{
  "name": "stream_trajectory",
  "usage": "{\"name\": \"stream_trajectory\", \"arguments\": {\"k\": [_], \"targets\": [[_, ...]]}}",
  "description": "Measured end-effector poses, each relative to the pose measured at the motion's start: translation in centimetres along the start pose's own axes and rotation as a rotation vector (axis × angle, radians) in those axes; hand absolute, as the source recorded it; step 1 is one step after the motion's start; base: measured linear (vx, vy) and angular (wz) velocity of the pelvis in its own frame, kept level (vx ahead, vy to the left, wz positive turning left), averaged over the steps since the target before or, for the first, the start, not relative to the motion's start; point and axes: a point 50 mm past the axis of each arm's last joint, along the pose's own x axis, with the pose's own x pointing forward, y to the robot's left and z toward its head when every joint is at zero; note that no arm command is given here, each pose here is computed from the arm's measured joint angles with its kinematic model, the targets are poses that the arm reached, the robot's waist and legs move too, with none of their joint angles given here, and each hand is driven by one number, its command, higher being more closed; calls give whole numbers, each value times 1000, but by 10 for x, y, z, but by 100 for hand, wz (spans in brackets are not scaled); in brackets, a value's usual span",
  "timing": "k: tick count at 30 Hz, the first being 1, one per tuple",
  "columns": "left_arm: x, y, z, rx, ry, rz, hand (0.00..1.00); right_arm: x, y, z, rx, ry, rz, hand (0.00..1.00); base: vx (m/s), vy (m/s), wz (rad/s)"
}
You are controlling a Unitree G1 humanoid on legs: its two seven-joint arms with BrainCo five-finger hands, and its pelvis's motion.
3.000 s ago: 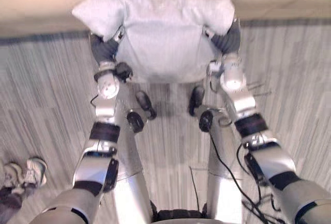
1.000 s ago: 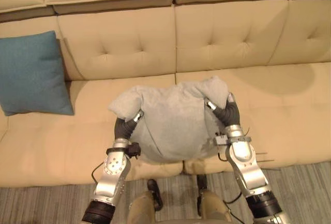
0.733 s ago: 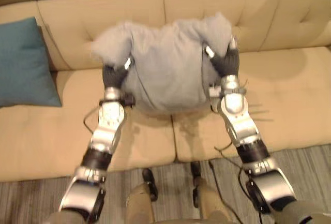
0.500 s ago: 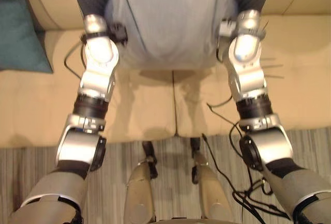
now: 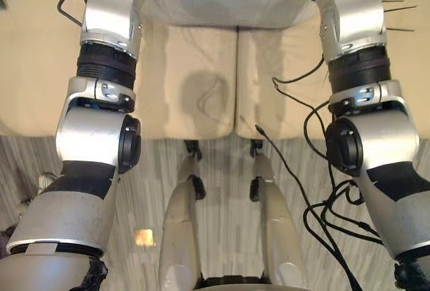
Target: Pick up cushions and gather them together orderly.
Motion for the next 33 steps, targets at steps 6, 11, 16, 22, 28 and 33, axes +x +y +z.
{"name": "stream_trajectory", "arguments": {"k": [6, 11, 16, 22, 28, 33], "targets": [[6, 4, 7, -27, -11, 18, 0, 13, -17, 12, -25, -59, -45, 0, 0, 0, 0], [11, 21, 2, -31, 5, 16, 0, 14, -51, 1, -48, -46, -54, 0, 0, 0, 0], [10, 77, -9, 25, -19, 78, 0, 8, -105, -5, -56, -52, -68, 0, -45, -9, 2], [-50, 139, -65, 141, 108, 78, 0, -56, -145, -47, -91, 64, 27, 0, -27, -48, 2], [-239, 168, -145, 182, 604, -151, 0, -232, -190, -118, -112, 583, 112, 0, 77, -39, 4], [-386, 187, -151, 185, 1057, -308, 0, -361, -218, -124, -167, 995, 142, 0, 117, -28, -2]]}}
